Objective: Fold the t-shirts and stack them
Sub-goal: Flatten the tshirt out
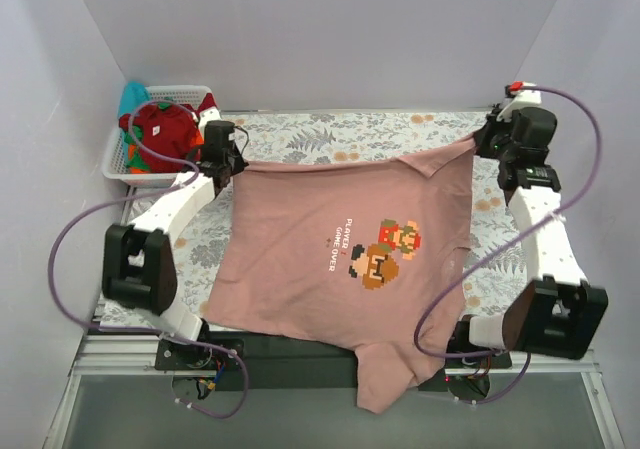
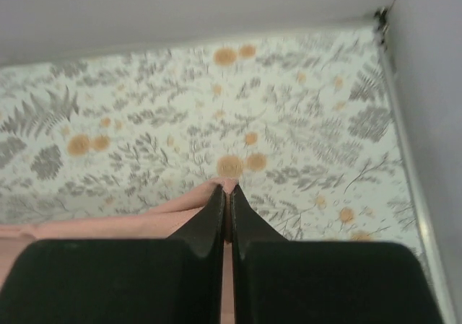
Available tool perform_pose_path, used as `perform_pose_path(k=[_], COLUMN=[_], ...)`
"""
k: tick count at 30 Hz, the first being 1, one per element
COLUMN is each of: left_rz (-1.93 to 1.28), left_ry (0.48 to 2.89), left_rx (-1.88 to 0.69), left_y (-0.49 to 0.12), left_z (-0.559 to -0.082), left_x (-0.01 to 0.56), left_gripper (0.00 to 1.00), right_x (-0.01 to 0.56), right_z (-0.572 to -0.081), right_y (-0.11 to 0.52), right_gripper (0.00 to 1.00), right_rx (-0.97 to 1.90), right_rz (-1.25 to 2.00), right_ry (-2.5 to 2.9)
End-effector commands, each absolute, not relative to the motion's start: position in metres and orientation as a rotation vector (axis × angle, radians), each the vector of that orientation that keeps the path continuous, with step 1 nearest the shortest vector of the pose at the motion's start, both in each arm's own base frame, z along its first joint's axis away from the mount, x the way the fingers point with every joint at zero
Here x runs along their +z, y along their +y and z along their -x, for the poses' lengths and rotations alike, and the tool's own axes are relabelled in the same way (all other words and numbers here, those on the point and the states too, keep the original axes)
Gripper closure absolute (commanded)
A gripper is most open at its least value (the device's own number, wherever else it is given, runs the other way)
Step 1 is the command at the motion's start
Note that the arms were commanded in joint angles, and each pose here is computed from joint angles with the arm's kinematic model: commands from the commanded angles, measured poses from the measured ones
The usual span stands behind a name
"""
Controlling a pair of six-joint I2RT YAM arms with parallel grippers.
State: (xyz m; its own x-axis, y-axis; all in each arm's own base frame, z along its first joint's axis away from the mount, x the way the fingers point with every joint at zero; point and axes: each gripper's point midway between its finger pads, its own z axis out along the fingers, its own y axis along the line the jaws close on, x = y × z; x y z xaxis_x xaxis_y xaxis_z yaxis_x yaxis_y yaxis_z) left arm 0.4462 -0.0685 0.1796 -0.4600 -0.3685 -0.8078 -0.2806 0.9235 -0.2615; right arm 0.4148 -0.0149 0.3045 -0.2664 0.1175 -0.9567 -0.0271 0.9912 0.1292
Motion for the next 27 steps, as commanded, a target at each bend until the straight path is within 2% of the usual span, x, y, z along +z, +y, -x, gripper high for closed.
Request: perform_pose_path(k=[1,3,6,7,12,17,24,27], left_rz=[0.554,0.571,0.573,0.567,0.570,0.585,0.567,0.549], left_ry=[2.031,2.067,2.143,2.183,2.248,2.272,2.206,2.175], left_rx=[-0.063,-0.051,-0.032,-0.027,-0.033,-0.070,-0.104,-0.108], left_y=[-0.053,-0.049,-0.049,-0.050,-0.047,-0.045,-0.040,-0.036], left_z=[-0.482,-0.494,-0.515,-0.518,-0.539,-0.548,-0.560,-0.572], left_x=[0.152,0.130,0.089,0.070,0.041,0.038,0.081,0.096], left_gripper=[1.00,1.00,1.00,1.00,1.00,1.00,1.00,1.00], right_x=[0.306,0.261,0.234,0.208,0.169,0.172,0.208,0.218], right_z=[-0.457,-0.482,-0.507,-0.516,-0.540,-0.539,-0.524,-0.533], right_y=[-0.009,-0.007,-0.005,-0.005,-0.008,-0.007,-0.004,-0.005], right_gripper=[0.99,0.99,0.99,0.99,0.99,0.99,0.99,0.99], right_rx=[0.179,0.205,0.232,0.244,0.252,0.275,0.287,0.286], right_rz=[-0.025,-0.040,-0.049,-0.062,-0.087,-0.110,-0.139,-0.142], right_ry=[1.715,1.808,1.861,1.912,1.980,1.995,1.969,1.950])
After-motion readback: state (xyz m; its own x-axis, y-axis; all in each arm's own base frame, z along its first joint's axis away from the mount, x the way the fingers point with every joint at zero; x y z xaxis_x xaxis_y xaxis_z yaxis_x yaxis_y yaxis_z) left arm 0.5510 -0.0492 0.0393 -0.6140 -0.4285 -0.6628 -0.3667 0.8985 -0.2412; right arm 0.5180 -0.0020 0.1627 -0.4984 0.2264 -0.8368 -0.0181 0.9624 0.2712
